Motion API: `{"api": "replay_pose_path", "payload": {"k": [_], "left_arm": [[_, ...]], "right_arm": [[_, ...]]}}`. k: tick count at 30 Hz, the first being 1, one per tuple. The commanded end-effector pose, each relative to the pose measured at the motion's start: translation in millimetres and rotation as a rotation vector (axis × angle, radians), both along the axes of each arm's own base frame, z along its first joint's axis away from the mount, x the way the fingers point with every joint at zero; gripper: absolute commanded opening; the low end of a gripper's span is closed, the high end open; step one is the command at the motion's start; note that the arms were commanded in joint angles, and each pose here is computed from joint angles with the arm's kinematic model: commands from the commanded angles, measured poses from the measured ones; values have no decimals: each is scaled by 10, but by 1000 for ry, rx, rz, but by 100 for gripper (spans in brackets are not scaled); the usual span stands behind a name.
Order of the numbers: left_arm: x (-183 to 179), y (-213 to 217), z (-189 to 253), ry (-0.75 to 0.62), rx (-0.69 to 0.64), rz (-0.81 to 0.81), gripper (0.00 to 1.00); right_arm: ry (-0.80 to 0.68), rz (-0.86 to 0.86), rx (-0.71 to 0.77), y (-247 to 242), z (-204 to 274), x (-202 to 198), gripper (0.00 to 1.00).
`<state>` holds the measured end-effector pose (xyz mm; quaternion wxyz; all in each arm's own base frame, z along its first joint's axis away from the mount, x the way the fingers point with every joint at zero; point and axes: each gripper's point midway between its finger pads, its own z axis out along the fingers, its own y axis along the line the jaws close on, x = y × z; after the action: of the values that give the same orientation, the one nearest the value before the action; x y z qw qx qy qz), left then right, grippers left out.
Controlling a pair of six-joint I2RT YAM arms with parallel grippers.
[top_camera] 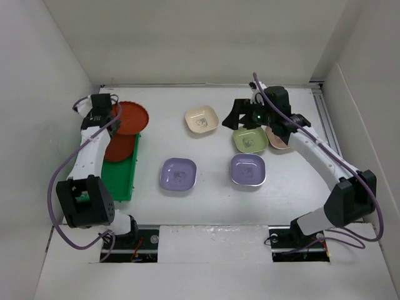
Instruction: Place the plates into the plastic bin on the countertop
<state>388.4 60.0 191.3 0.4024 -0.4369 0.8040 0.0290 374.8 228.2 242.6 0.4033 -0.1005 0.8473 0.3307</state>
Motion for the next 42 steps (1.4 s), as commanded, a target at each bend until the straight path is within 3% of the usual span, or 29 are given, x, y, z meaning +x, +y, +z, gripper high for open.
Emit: {"api": "replay_pose_path", "payload": {"k": [1,8,13,19,20,23,26,27,29,32,35,37,42], "left_arm": [[-152,148,-17,-62,-86,57,0],[-372,516,-238,39,23,238,0],[-526,823,-461,96,-1,374,0],[-509,824,-641,132,-13,387,0],[-508,824,-673,141,-14,387,6],[-485,808,-602,116,-19,373,52],[-501,785,-372,53,-17,355,81],[-460,731,-241,24,-5,327,99],[-427,629,94,-50,26,265,100],[-303,127,378,-106,55,51,100],[-306,-620,477,-120,84,-182,100],[-439,-1099,347,-77,106,-305,100],[-858,-1704,-218,32,79,-457,100]], "right_arm": [[-105,6,4,46,177,-89,100],[-127,129,56,232,146,-488,100],[-139,183,59,353,145,-639,100],[-140,196,57,411,143,-683,100],[-146,200,52,409,141,-681,100],[-154,209,56,430,176,-717,100],[-166,205,52,455,227,-744,100],[-168,195,47,445,224,-729,100],[-157,190,16,467,155,-771,100],[-185,161,-14,450,211,-828,100],[-208,109,-41,343,311,-913,100],[-242,78,-39,242,458,-990,100],[-281,62,-46,12,649,-1220,100]]}}
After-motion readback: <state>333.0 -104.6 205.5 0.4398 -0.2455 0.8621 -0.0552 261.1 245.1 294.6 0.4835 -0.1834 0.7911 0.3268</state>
